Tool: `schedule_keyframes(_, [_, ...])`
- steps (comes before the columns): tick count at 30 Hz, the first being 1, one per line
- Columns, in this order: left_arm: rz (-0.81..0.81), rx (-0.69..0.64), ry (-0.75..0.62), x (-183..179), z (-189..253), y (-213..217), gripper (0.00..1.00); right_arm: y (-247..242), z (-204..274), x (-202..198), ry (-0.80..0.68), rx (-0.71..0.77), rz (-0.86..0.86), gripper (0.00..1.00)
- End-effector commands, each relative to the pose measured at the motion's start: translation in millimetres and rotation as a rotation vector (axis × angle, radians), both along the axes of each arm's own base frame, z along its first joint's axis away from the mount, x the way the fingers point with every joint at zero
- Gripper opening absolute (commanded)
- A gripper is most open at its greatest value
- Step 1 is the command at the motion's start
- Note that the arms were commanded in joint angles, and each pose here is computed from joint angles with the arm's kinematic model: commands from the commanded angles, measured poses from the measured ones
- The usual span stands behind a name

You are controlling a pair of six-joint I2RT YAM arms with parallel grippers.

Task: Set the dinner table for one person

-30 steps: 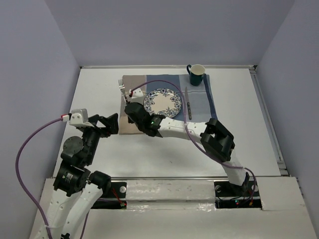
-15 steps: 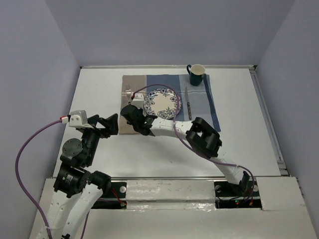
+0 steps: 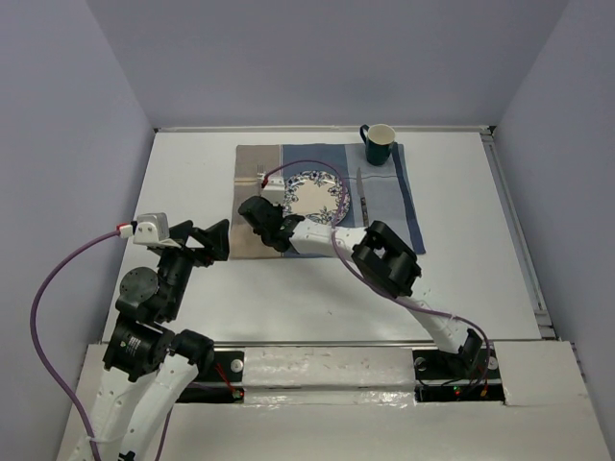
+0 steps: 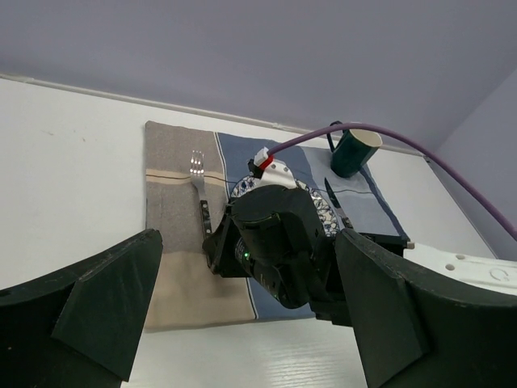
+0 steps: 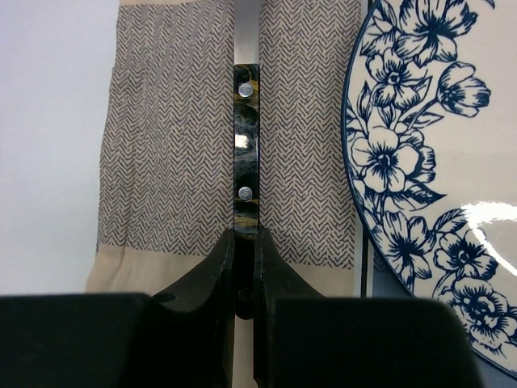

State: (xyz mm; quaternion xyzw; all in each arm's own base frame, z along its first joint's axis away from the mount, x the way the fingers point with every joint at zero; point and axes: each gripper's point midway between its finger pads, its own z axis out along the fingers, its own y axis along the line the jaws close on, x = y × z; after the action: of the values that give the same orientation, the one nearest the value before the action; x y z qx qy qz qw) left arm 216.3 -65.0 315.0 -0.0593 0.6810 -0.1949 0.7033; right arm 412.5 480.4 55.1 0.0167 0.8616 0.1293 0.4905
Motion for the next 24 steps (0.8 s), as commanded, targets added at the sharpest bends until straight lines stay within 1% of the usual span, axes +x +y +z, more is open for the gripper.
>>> schedule_keyframes(1, [-0.017, -0.022, -0.054, -1, 15, -3, 0.99, 8, 18, 10, -0.034, 0.057, -0.029, 0.0])
schedule_keyframes(12, [-0.017, -0.021, -0.05, 0, 14, -3, 0.99, 10, 8, 6, 0.001, 0.058, -0.017, 0.01])
schedule_keyframes(13, [-0.019, -0.022, -0.05, 0, 14, -4, 0.99, 9, 8, 5, 0.0, 0.056, -0.016, 0.06])
schedule_keyframes(14, [-0.018, -0.021, -0.05, 0, 14, -4, 0.99, 9, 9, 6, -0.002, 0.055, -0.016, 0.17])
schedule_keyframes(15, [-0.018, -0.021, -0.052, 0, 14, -4, 0.99, 10, 14, 6, -0.006, 0.058, -0.013, 0.23])
schedule_keyframes(16, [-0.017, -0.023, -0.051, 0, 14, -3, 0.99, 11, 16, 6, -0.008, 0.063, -0.008, 0.34])
schedule_keyframes(17, [-0.017, -0.022, -0.053, -1, 15, -3, 0.99, 11, 18, 5, -0.008, 0.065, -0.003, 0.4])
schedule_keyframes(20, [-0.012, -0.02, -0.05, 0, 14, -3, 0.99, 15, 39, 4, -0.018, 0.095, 0.016, 0.46])
schedule_keyframes(21, [-0.009, -0.02, -0.05, 0, 14, -2, 0.99, 14, 49, 3, -0.026, 0.104, 0.021, 0.52])
schedule_keyframes(22, [-0.008, -0.018, -0.049, 0, 14, -2, 0.99, 14, 47, 2, -0.023, 0.102, 0.024, 0.54])
schedule_keyframes(23, [-0.001, -0.016, -0.052, 0, 15, 0, 0.99, 14, 64, 2, -0.039, 0.114, 0.034, 0.64])
schedule_keyframes(24, [0.002, -0.015, -0.051, 0, 15, 0, 0.99, 14, 71, 1, -0.045, 0.121, 0.041, 0.65])
